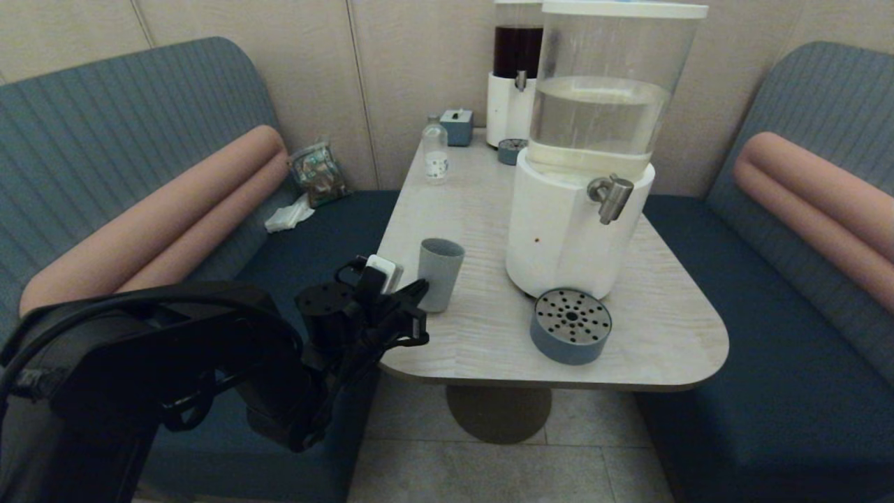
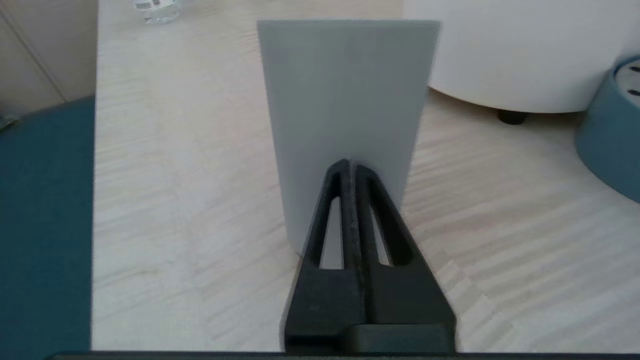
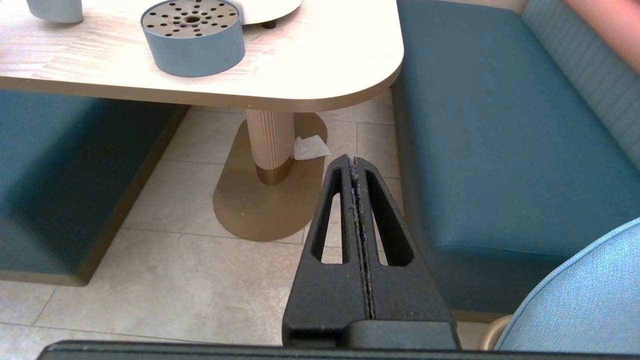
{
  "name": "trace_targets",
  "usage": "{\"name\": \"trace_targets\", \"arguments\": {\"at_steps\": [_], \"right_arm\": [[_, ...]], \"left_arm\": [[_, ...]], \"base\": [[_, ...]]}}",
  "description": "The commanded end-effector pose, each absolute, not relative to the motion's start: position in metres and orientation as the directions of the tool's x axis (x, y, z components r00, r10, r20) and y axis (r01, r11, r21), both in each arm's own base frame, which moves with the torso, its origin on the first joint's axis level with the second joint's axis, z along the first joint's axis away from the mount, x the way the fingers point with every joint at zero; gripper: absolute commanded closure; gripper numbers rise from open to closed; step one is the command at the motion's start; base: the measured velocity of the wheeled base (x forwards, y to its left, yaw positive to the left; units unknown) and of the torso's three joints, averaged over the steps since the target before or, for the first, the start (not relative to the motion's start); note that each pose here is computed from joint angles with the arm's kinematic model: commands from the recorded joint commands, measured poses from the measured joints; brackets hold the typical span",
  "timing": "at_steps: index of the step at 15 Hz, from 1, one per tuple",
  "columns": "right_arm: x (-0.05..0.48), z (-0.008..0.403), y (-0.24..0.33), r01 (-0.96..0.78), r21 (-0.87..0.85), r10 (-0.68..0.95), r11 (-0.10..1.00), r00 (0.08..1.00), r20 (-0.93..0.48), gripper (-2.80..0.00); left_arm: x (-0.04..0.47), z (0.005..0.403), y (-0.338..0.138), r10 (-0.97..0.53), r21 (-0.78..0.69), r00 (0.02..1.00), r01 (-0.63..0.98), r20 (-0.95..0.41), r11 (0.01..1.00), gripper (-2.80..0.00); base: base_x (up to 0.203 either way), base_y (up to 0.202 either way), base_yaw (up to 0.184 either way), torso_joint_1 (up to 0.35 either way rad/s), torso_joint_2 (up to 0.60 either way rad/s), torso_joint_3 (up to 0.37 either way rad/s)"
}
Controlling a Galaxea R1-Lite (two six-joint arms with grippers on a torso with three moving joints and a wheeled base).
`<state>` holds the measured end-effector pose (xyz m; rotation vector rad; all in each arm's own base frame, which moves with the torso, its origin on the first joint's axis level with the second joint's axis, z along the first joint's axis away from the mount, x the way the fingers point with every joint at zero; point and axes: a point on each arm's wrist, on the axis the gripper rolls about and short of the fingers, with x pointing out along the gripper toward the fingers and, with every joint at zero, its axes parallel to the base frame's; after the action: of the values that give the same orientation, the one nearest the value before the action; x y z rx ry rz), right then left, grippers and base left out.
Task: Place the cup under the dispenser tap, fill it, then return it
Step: Pick up the cup
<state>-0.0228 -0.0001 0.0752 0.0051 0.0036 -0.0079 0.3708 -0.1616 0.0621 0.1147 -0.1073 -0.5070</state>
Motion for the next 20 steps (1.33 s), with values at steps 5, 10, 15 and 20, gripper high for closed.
{"name": "trace_targets", "arguments": {"at_steps": [5, 10, 15, 20], "right_arm": [[-0.023, 0.075, 0.0, 0.008, 0.006, -0.008, 1.0, 1.0, -0.004, 0.0], [-0.023, 0.075, 0.0, 0.007, 0.006, -0.007, 1.0, 1.0, -0.004, 0.0], [-0.023, 0.075, 0.0, 0.008, 0.005, -0.008, 1.0, 1.0, -0.005, 0.0], [-0.023, 0.075, 0.0, 0.007, 0.005, -0.007, 1.0, 1.0, -0.005, 0.0]], "left_arm": [[0.368, 0.058, -0.16, -0.49, 0.134, 0.87, 0.479, 0.06, 0.867, 0.0], [0.35, 0.058, -0.156, -0.48, 0.139, 0.877, 0.474, 0.013, 0.87, 0.0], [0.33, 0.074, -0.153, -0.44, 0.14, 0.898, 0.434, 0.012, 0.89, 0.0], [0.323, 0.076, -0.153, -0.441, 0.153, 0.898, 0.435, 0.007, 0.888, -2.8]], "base": [[0.0, 0.0, 0.0, 0.0, 0.0, 0.0], [0.0, 0.0, 0.0, 0.0, 0.0, 0.0], [0.0, 0.0, 0.0, 0.0, 0.0, 0.0], [0.0, 0.0, 0.0, 0.0, 0.0, 0.0]]}}
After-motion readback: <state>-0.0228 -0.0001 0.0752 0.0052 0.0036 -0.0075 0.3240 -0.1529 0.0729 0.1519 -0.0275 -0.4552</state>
